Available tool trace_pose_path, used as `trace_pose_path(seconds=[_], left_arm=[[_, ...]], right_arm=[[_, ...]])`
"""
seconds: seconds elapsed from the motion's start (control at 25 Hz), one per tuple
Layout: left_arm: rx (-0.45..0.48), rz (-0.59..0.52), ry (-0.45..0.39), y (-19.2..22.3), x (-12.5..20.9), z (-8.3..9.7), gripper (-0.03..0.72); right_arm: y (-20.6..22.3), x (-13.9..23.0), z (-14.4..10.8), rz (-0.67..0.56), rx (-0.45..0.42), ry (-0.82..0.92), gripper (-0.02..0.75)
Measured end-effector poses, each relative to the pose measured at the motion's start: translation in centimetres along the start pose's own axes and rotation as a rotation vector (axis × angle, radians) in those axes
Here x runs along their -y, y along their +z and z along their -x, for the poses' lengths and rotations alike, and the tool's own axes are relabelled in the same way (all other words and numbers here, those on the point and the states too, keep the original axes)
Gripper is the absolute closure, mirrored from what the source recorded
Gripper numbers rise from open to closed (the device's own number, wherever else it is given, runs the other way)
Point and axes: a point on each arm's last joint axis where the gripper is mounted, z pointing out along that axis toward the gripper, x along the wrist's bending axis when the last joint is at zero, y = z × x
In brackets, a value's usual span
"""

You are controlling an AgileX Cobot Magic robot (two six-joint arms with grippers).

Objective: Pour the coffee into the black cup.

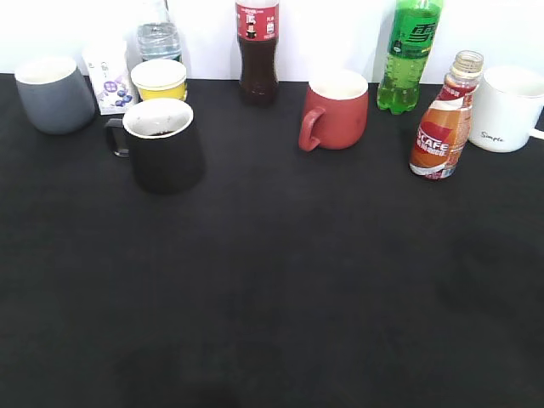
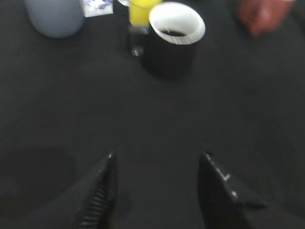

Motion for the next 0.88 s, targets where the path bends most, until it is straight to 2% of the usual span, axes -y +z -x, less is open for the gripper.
trace_pose_path(seconds=[0.12,0.28,0.44,0.56,0.88], left_arm=[[0.021,0.052,0.053,-3.5,2.4,-0.6,0.279],[0.046,0.072,0.057,-4.2,6.1,-1.1,0.284],[0.048,0.073,0.06,-3.4,7.1,-1.2,0.286],[0.048,0.078,0.066,-3.3,7.2,-1.2,0.286],[0.048,0.078,0.066,-3.3,7.2,-1.2,0.328]], right_arm=[[-5.6,4.5,2.2,0.016,0.012,-0.008,0.142],[-7.0,11.1,4.4,0.13,-0.009,0.008,0.143],[-5.5,11.7,4.6,0.121,0.014,-0.032,0.143],[-4.8,11.3,4.4,0.194,0.0,-0.061,0.146],[-4.8,11.3,4.1,0.197,-0.032,-0.125,0.148]])
